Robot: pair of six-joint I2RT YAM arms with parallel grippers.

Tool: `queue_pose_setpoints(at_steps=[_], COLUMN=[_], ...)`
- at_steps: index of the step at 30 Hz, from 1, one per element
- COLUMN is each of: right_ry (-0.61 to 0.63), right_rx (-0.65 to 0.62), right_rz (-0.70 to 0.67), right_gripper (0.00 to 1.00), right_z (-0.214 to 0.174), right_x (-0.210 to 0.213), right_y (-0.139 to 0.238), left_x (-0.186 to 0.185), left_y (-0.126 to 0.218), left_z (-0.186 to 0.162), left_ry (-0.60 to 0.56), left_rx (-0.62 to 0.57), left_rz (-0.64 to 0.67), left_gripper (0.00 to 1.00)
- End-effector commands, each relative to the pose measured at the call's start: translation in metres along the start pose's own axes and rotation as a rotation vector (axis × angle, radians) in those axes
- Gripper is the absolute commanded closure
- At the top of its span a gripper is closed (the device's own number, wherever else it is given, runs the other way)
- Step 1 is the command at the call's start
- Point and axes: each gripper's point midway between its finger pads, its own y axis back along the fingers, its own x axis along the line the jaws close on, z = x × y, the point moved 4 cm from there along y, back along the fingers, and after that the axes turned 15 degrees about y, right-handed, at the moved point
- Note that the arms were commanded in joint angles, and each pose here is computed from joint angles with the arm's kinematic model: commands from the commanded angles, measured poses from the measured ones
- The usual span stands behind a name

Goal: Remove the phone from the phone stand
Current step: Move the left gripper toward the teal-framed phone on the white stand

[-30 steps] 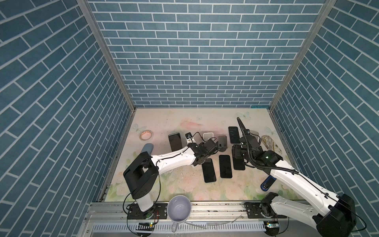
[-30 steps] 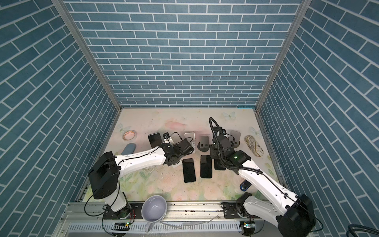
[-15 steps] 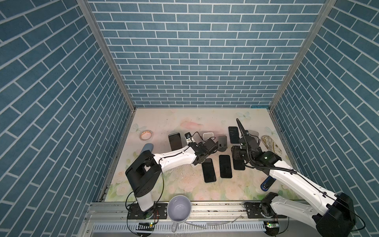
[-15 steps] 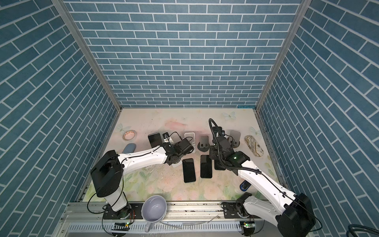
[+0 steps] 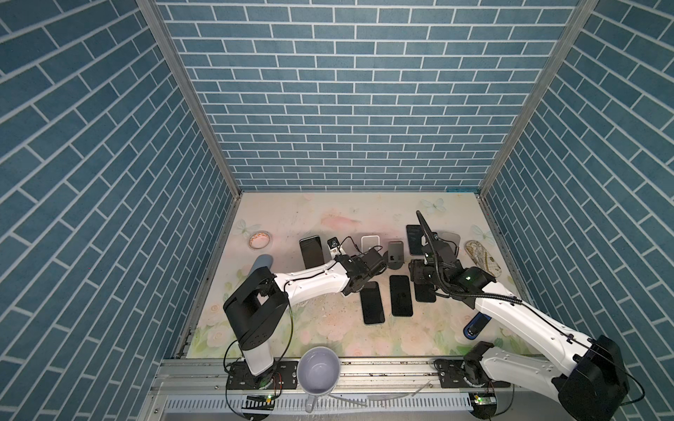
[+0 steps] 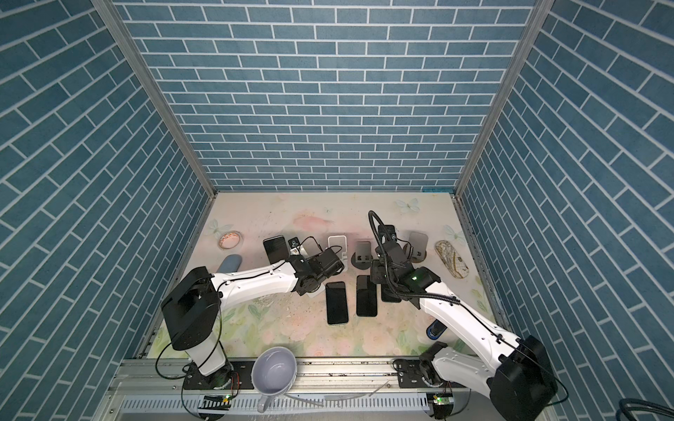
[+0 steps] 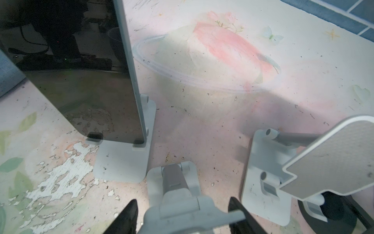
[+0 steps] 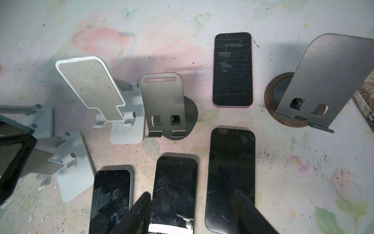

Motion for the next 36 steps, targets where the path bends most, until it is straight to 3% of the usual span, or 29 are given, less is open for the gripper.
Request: queue_pose_setpoints(at_steps=[1, 13, 23, 36], right_ry=[0.02, 0.018, 0.022, 0.026], right_rx=[0.015, 0.017, 0.03, 0.048], right_rz=[0.002, -0.002, 0.002, 0.013], right_gripper=[0.35, 0.35, 0.35, 0.35], right_z=[-0.006, -0.005, -0.003, 0.003], right_x=[0.0, 0.0, 0.002, 0.006], right_y=[-0.005, -0.007, -0.01, -0.014], left_x=[0.01, -0.028, -0.047, -0.072], left_y=[-0.001, 0.012, 0.021, -0.016], left_z=[0.005, 0.013, 0.04, 0.074], left_ry=[-0.026, -0.263, -0.445, -0.44], left_rx=[-0.027, -0.035, -0.11, -0.066], left_rz=[0.027, -0.123, -0.196, -0.315], left_gripper=[0.44, 0.43, 0.41, 0.41])
